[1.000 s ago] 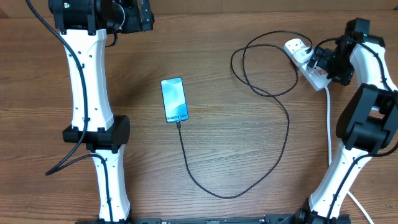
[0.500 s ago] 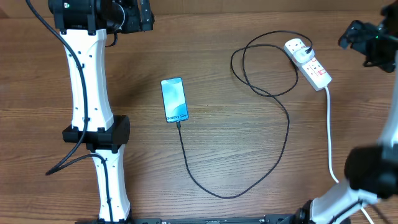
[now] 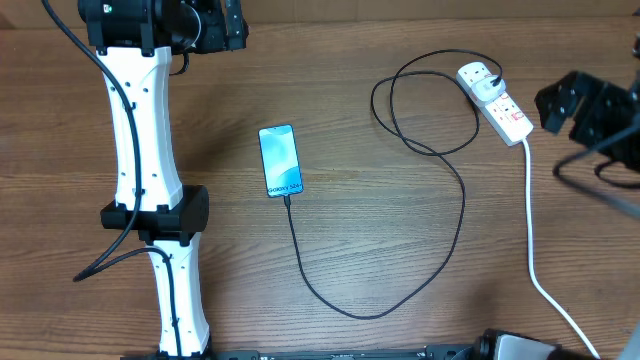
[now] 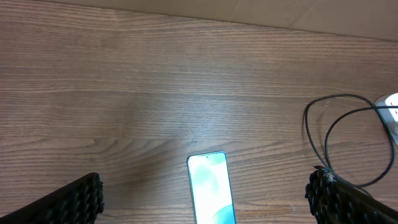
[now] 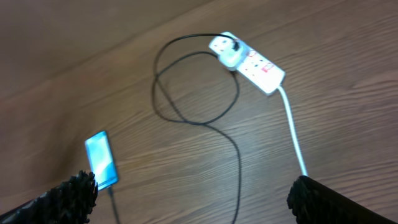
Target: Plug charger to phone and switch on socket
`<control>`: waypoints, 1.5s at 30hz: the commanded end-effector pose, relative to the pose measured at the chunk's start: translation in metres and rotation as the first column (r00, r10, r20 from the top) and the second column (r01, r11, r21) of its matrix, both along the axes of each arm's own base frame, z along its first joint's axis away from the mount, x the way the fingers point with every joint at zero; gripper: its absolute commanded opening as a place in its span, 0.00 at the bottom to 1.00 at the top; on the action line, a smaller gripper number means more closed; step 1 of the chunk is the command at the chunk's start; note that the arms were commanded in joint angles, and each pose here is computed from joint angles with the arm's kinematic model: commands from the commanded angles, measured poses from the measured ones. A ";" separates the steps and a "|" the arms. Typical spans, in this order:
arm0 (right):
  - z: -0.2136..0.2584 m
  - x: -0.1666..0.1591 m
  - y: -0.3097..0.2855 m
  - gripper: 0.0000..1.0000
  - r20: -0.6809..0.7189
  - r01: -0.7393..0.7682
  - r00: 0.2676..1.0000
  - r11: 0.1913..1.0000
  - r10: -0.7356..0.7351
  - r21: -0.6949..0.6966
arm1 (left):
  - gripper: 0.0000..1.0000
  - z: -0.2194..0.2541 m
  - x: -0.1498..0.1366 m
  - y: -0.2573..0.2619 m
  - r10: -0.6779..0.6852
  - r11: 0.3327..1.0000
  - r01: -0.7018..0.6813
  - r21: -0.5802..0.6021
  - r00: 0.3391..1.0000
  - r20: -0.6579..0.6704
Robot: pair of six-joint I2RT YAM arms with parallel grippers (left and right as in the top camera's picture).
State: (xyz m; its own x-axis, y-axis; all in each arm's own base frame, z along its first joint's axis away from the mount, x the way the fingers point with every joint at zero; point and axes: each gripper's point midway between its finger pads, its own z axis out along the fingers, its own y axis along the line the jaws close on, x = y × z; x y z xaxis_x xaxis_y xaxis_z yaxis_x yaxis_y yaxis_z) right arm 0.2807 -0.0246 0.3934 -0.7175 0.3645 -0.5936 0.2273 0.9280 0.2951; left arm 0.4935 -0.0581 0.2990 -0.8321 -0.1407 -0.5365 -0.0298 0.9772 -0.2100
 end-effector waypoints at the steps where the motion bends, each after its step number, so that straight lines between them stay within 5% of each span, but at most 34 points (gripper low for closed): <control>1: 0.009 -0.010 0.011 1.00 0.028 -0.036 0.999 0.999 0.036 0.021 | 1.00 0.009 -0.003 0.000 -0.005 1.000 0.005 -0.005 1.000 0.023; 13: 0.031 -0.057 0.012 1.00 0.124 -0.059 0.990 0.993 0.072 -0.106 | 1.00 0.009 -0.003 0.000 -0.005 1.000 0.005 -0.005 1.000 0.023; 20: 0.034 -0.050 0.015 1.00 0.371 -0.027 0.923 0.977 0.106 -0.214 | 1.00 0.009 -0.003 0.000 -0.005 1.000 0.005 -0.005 1.000 0.023; 36: -0.075 -0.036 0.042 1.00 0.756 -0.016 0.624 0.970 0.199 -0.243 | 1.00 0.009 -0.003 0.000 -0.005 1.000 0.005 -0.005 1.000 0.023; 45: -0.136 -0.035 0.054 1.00 0.793 -0.029 0.571 0.971 0.212 -0.239 | 1.00 0.009 -0.003 0.000 -0.005 1.000 0.005 -0.005 1.000 0.023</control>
State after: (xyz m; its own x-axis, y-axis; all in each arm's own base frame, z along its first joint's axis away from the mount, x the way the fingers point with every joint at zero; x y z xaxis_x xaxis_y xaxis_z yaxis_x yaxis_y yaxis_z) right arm 0.2483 0.0287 0.2629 0.0400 0.1241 -0.9915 -0.1474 0.9821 0.1170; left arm 0.4934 -0.0587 0.2991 -0.8325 -0.1406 -0.5359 -0.0280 0.9767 -0.2127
